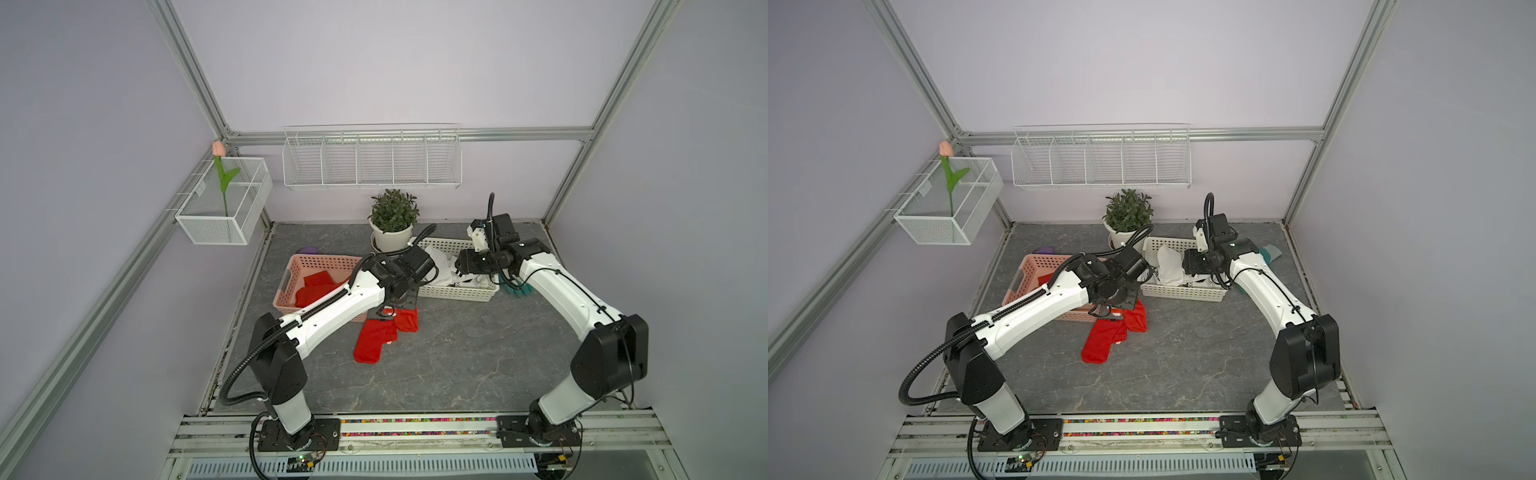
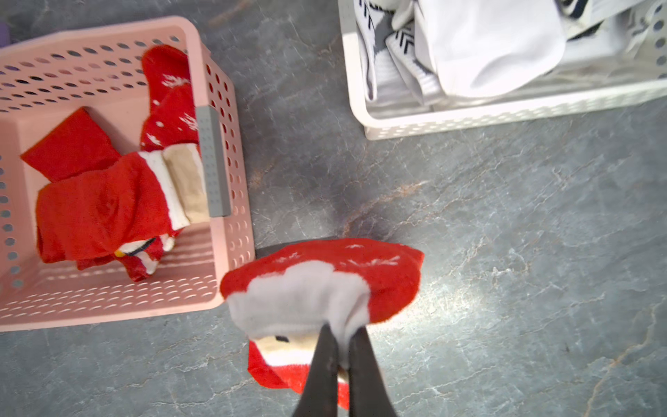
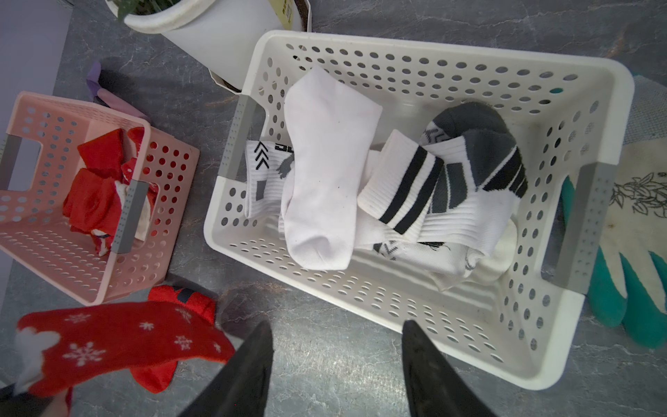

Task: Sort the socks into the basket by color
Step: Pick up the sock at the center of the board, then place the sock in the bin.

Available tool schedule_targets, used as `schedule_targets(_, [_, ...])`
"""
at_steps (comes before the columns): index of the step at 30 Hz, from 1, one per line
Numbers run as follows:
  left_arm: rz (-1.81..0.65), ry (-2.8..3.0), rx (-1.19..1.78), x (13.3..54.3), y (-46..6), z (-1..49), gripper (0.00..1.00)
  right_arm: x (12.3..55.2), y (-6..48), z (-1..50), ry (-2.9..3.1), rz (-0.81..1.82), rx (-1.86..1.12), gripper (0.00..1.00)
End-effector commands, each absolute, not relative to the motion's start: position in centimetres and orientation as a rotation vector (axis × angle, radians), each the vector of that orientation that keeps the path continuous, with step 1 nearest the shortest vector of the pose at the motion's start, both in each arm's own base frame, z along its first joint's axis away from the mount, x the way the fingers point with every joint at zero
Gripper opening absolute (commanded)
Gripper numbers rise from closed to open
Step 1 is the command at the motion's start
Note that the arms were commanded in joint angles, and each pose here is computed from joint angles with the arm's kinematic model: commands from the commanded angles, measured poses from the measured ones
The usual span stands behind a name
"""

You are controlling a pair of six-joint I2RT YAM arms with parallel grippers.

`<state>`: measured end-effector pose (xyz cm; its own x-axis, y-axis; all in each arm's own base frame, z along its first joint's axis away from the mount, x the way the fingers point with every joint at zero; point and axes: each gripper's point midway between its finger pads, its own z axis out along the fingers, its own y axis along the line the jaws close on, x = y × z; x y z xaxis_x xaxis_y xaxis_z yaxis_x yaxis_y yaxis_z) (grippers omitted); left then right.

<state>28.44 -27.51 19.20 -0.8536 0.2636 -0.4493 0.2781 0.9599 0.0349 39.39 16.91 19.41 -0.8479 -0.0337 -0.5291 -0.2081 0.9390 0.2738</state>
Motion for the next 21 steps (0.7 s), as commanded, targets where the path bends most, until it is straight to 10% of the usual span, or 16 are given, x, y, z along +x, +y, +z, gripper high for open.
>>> schedule_targets(1, [0.000, 2.603, 0.336, 29.5, -25.3, 21.8, 0.00, 39.1, 16.8, 19.8, 2.545, 0.460, -0.160, 0.59])
schedule_targets(21, [0.043, 2.501, 0.064, 34.9, -16.2, 27.3, 0.00, 39.4, 17.1, 19.7, 2.547, 0.473, -0.166, 0.60])
